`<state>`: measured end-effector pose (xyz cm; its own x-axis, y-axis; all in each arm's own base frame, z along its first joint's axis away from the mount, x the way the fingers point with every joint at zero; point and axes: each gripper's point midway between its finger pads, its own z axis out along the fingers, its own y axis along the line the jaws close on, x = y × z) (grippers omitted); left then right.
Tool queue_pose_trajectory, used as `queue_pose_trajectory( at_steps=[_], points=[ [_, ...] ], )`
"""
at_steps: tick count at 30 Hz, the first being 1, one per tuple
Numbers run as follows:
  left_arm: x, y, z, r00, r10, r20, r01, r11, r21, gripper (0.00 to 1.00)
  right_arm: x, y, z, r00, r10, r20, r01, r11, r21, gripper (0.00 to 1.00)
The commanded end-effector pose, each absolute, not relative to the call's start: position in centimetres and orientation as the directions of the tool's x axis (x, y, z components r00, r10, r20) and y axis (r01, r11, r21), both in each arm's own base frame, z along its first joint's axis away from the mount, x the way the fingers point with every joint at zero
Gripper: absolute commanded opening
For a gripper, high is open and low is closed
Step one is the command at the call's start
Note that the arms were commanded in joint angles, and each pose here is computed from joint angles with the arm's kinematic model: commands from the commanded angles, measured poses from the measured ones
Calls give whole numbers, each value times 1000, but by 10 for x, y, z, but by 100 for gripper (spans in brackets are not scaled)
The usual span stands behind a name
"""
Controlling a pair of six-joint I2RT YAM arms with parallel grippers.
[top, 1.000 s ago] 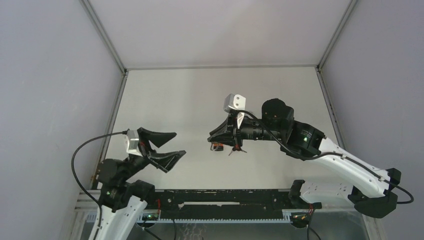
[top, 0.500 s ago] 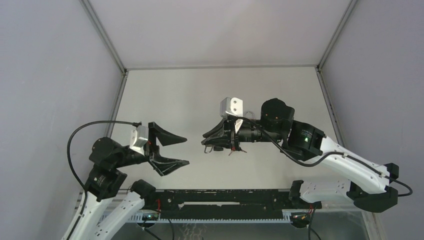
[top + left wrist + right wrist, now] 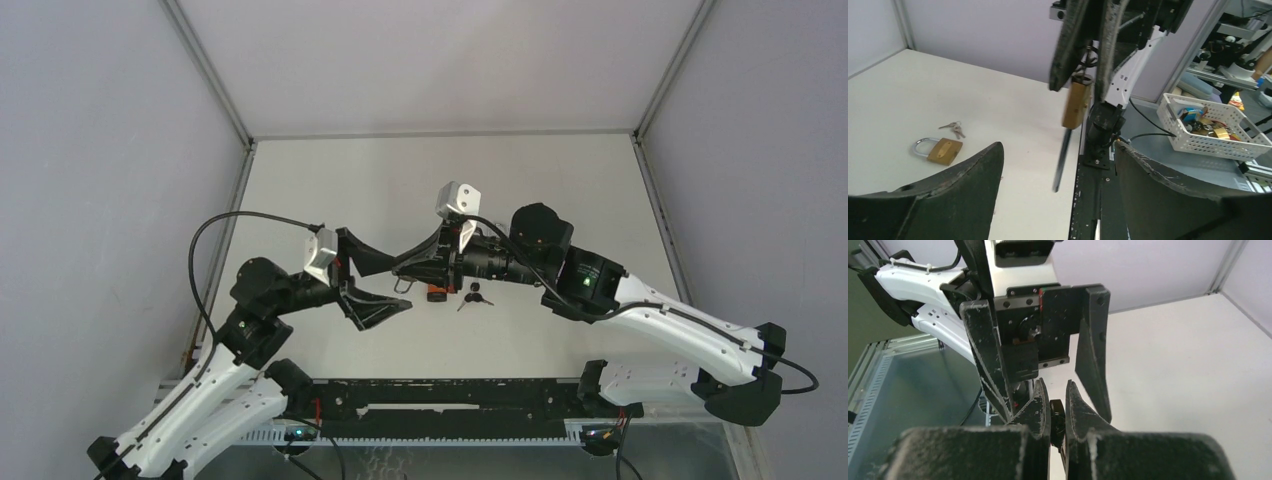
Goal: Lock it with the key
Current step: Lock the lock.
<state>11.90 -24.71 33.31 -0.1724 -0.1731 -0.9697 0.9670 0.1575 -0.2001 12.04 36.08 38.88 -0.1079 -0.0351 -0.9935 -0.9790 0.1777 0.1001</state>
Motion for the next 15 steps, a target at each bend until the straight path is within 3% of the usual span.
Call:
queue_pose_trajectory(
  at_steps=[1, 2, 4, 8, 12, 13, 14, 15],
  points=[
    [114, -254, 341, -150, -211, -966, 976, 123, -179, 79, 124, 361, 433, -78, 133, -988, -977, 188, 102, 0],
    [114, -255, 338, -157, -201, -967, 976, 121, -184, 71, 124, 361, 433, -79, 135, -988, -977, 188, 104, 0],
    [115, -254, 337, -156, -198, -968, 975, 129, -183, 44, 123, 360, 433, -80, 136, -988, -977, 185, 105, 0],
    [116, -252, 346, -137, -215, -967, 975, 144, -170, 3, 122, 358, 428, -89, 121, -989, -977, 181, 110, 0],
    [117, -247, 351, -111, -209, -972, 972, 181, -150, 0, 111, 354, 416, -111, 63, -992, -989, 89, 116, 0],
    [118, -245, 348, -104, -192, -976, 969, 200, -143, 0, 107, 348, 410, -119, 31, -992, -991, 52, 120, 16],
    [119, -243, 342, -102, -164, -981, 967, 214, -137, 0, 107, 339, 404, -132, 0, -991, -991, 39, 132, 49],
    [119, -241, 335, -104, -131, -986, 966, 222, -131, 0, 110, 326, 397, -155, -39, -987, -987, 57, 153, 92]
  ],
)
